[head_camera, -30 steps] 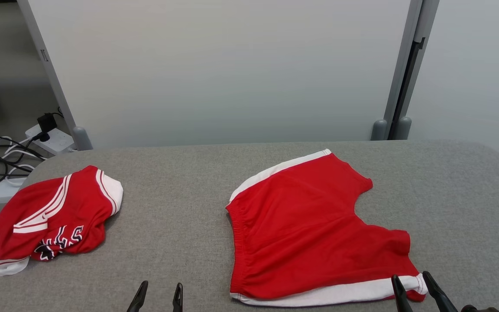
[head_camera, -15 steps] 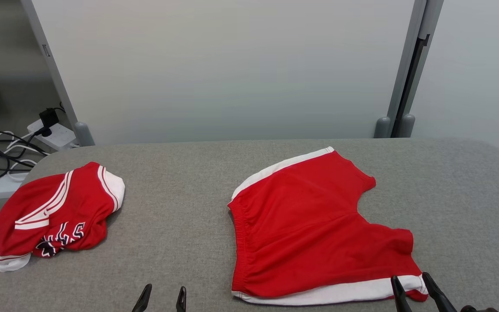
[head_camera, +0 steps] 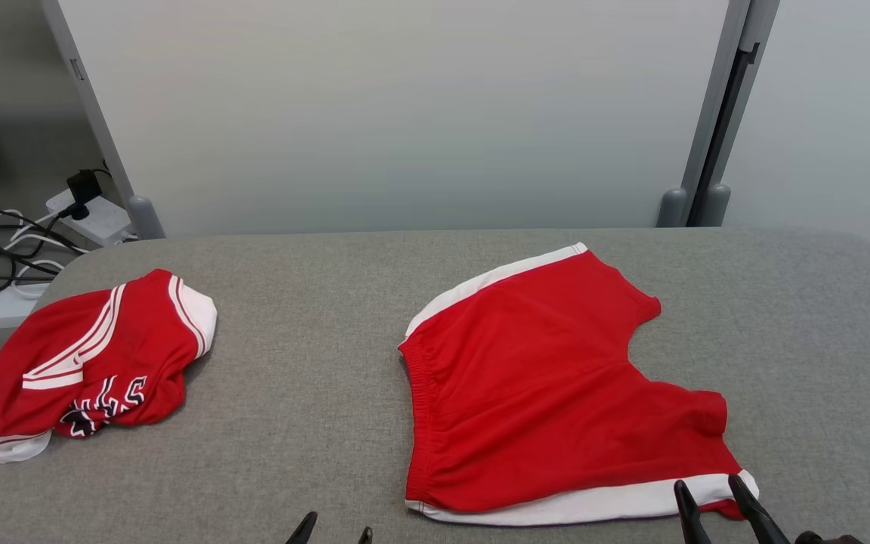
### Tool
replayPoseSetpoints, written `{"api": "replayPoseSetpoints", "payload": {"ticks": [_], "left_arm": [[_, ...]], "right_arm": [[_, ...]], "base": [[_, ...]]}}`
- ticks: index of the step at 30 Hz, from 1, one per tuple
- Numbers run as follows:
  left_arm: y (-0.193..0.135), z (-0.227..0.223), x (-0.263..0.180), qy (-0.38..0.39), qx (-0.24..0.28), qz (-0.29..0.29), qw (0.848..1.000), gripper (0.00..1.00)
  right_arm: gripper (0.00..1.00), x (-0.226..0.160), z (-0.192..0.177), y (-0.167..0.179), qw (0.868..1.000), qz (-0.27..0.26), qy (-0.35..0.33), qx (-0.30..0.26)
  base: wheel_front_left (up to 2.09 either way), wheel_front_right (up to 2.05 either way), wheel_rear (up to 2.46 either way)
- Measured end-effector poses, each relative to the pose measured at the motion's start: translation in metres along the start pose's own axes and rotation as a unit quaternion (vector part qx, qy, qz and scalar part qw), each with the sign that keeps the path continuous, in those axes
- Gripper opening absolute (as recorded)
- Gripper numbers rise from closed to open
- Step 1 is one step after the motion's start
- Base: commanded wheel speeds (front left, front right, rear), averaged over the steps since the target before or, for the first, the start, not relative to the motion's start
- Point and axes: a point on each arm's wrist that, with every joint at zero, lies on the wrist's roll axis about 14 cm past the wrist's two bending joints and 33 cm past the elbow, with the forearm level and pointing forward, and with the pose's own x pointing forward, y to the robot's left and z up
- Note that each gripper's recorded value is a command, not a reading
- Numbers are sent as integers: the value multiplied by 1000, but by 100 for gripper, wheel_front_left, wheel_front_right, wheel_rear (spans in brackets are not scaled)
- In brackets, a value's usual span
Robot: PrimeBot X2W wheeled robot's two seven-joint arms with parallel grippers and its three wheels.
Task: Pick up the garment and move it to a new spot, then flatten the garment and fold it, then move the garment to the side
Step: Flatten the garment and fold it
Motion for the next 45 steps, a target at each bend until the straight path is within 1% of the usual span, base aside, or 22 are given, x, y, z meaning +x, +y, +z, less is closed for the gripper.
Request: {"api": "replayPoseSetpoints", "payload": {"ticks": [6,9,13,22,24,25,29,30,31,32,33,34,36,37,39,42,43,44,45], "left_arm": [[-25,-20,25,40,24,-78,996,100],[-36,-35,34,70,60,-116,989,100],[-44,-44,50,91,77,-144,982,100],[-59,-69,60,137,88,-180,970,100],[-59,-70,63,141,89,-183,969,98],[-59,-72,63,144,90,-184,968,100],[-60,-76,66,152,91,-188,966,100],[-61,-78,65,155,91,-188,966,98],[-60,-79,65,158,90,-188,965,98],[-60,-80,65,160,90,-188,965,90],[-60,-80,65,160,91,-189,965,74],[-61,-80,66,159,92,-190,965,68],[-62,-78,68,157,92,-191,965,60],[-62,-78,68,157,92,-191,965,49],[-62,-78,68,157,93,-192,964,42],[-63,-79,68,159,93,-193,964,33],[-63,-80,67,159,93,-193,964,26],[-63,-80,67,161,93,-194,963,10],[-63,-81,67,162,93,-195,963,0]], "right_arm": [[100,9,-3,4,1000,11,8,-2],[100,13,-4,2,1000,14,13,-7],[100,17,-6,0,1000,18,19,-12],[100,17,-10,-12,999,7,30,-19],[100,20,-8,-12,999,7,27,-20],[100,20,-8,-13,999,7,26,-20],[100,20,-8,-16,999,2,28,-19],[100,20,-8,-17,999,1,27,-17],[100,20,-7,-17,999,1,26,-18],[100,21,-6,-17,1000,1,25,-18],[100,21,-6,-17,1000,1,24,-19],[100,21,-5,-18,1000,0,23,-19],[100,20,-5,-19,1000,-1,24,-20],[100,20,-5,-19,1000,-1,24,-20],[100,20,-5,-20,1000,-2,24,-19],[100,20,-6,-21,1000,-2,25,-18],[100,20,-6,-21,999,-2,26,-19],[100,20,-6,-22,999,-2,26,-20],[100,20,-6,-22,999,-2,26,-21]], "base": [[0,0,0],[0,0,0],[0,0,0],[0,0,0],[0,0,0],[0,0,0],[0,0,0],[0,0,0],[0,0,0],[0,0,0],[0,0,0],[0,0,0],[0,0,0],[0,0,0],[0,0,0],[0,0,0],[0,0,0],[0,0,0],[0,0,0]]}}
